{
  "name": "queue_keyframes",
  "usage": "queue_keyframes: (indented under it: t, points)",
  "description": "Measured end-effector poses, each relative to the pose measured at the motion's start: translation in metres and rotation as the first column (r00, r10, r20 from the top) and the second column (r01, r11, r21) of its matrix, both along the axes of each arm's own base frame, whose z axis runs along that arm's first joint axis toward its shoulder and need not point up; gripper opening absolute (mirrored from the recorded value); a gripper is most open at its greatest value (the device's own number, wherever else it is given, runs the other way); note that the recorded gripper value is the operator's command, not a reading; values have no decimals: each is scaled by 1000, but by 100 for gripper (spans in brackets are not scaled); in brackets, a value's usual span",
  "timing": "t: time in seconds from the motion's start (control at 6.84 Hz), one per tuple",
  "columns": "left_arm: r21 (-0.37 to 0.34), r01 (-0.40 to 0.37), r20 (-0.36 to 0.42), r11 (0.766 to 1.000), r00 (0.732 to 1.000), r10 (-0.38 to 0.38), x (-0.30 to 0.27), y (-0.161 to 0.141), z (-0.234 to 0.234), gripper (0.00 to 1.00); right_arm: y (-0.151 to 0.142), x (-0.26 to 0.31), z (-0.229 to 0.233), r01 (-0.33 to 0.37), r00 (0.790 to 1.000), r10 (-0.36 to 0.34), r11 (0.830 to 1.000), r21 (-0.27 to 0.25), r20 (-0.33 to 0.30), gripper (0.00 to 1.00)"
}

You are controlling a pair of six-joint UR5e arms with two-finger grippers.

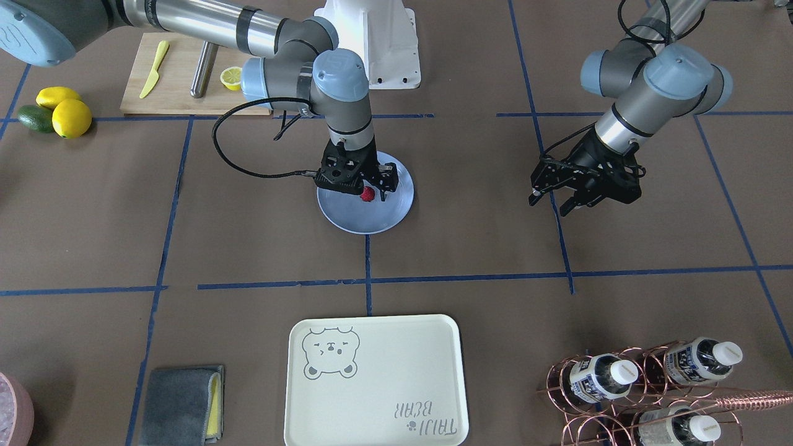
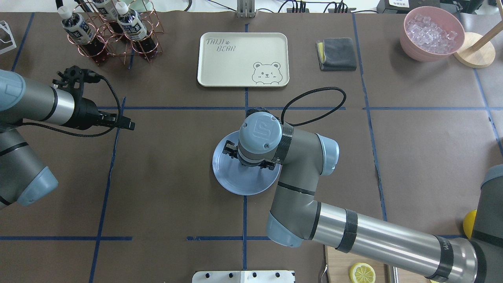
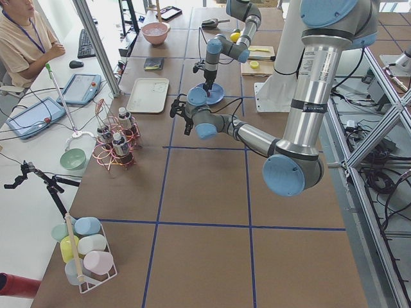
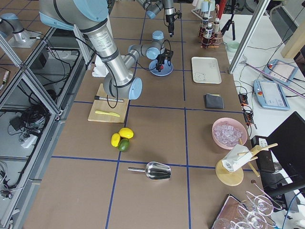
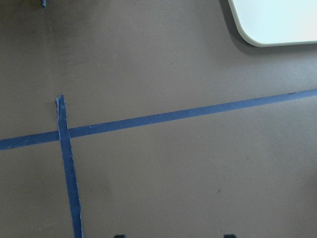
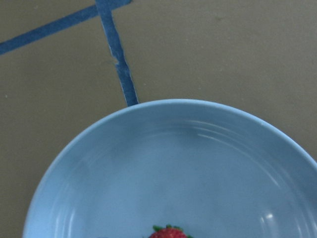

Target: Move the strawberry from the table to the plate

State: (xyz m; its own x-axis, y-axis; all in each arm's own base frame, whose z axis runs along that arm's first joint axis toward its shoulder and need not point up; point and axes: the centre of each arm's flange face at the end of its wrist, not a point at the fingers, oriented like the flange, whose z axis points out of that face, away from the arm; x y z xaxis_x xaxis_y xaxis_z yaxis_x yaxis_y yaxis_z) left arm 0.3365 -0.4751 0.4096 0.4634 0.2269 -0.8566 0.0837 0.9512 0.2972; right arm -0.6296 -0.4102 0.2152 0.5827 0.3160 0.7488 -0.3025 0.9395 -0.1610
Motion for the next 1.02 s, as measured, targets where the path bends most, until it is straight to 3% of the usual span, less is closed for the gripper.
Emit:
queue_keyframes:
  t: [0.29, 0.58, 0.88, 1.02]
  points:
    - [0, 0, -4, 1000, 1000, 0, 2, 0, -3, 74, -15, 46, -8, -23, 998, 22, 1000, 7, 52, 100]
    - [-7, 0, -18, 1000, 1000, 0, 8, -1, -12, 75, -31, 141, 28, -18, 996, 19, 1000, -14, 88, 100]
    - [-3, -11, -17, 1000, 1000, 11, -3, -7, -10, 75, -41, 235, 94, 55, 997, -58, 997, 57, 41, 100]
    - [42, -17, 18, 999, 1000, 16, -27, -22, 2, 75, -52, 289, 133, 103, 995, -104, 990, 93, 4, 100]
